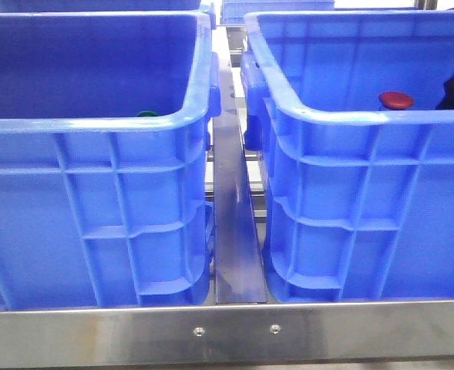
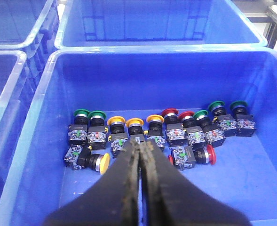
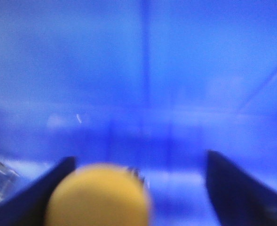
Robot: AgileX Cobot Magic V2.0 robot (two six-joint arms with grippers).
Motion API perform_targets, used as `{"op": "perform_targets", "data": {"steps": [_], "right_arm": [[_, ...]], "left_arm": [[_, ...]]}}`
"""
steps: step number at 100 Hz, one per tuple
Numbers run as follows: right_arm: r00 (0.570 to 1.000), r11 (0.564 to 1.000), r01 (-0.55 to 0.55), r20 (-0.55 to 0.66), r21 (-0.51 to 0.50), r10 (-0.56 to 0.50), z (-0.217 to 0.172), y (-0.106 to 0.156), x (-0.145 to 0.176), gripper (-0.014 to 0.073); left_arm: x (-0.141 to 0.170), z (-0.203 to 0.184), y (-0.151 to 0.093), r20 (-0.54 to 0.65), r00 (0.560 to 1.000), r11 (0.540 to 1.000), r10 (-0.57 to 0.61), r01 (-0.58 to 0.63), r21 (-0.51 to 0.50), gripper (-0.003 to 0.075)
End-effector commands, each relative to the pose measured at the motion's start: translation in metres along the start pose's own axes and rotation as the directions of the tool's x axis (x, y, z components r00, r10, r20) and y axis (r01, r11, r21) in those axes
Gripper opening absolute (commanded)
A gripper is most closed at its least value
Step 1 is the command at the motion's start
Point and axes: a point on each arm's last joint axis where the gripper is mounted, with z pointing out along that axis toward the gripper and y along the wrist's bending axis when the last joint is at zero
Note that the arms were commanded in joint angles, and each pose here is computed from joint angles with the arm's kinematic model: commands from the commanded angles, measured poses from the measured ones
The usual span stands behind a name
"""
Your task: Pick red and yellow buttons and place in box
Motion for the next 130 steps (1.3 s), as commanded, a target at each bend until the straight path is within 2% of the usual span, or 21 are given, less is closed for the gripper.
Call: {"op": "perform_targets", "data": {"steps": [1,30,52,62,80,94,117,130], "right_arm": [[0.988,0.999,-0.051,0.145,-0.014,0.053,-0.03,0.002,-0.035,0.0622],[0.966,0.999,-0.04,0.255,-0.026,0.046,-0.09,0.015,-0.046,0.0622],[0.943,0.997,-0.06,0.325,-0.055,0.074,-0.144,0.04,-0.039,0.0622],[0.93,0.997,-0.036,0.363,-0.064,0.057,-0.17,0.057,-0.034,0.0622],[0.915,0.999,-0.023,0.403,-0.025,0.031,-0.208,0.072,-0.016,0.0622],[0.883,1.0,-0.019,0.469,-0.02,0.026,-0.24,0.075,-0.002,0.0622],[0.805,0.999,-0.002,0.592,-0.04,0.025,-0.284,0.077,0.024,0.0621],[0.779,0.999,0.0,0.626,-0.04,0.025,-0.295,0.077,0.035,0.0555]], "left_arm": [[-0.013,-0.002,-0.002,0.087,0.996,1.0,0.004,-0.005,0.022,-0.002],[-0.013,-0.002,-0.002,0.087,0.996,1.0,0.004,-0.005,0.022,-0.002],[-0.013,-0.002,-0.002,0.087,0.996,1.0,0.004,-0.005,0.022,-0.002],[-0.013,-0.002,-0.002,0.087,0.996,1.0,0.004,-0.005,0.022,-0.002],[-0.013,-0.002,-0.002,0.087,0.996,1.0,0.004,-0.005,0.022,-0.002],[-0.013,-0.002,-0.002,0.087,0.996,1.0,0.004,-0.005,0.022,-0.002],[-0.013,-0.002,-0.002,0.087,0.996,1.0,0.004,-0.005,0.022,-0.002],[-0.013,-0.002,-0.002,0.087,0.996,1.0,0.004,-0.005,0.022,-0.002]]}}
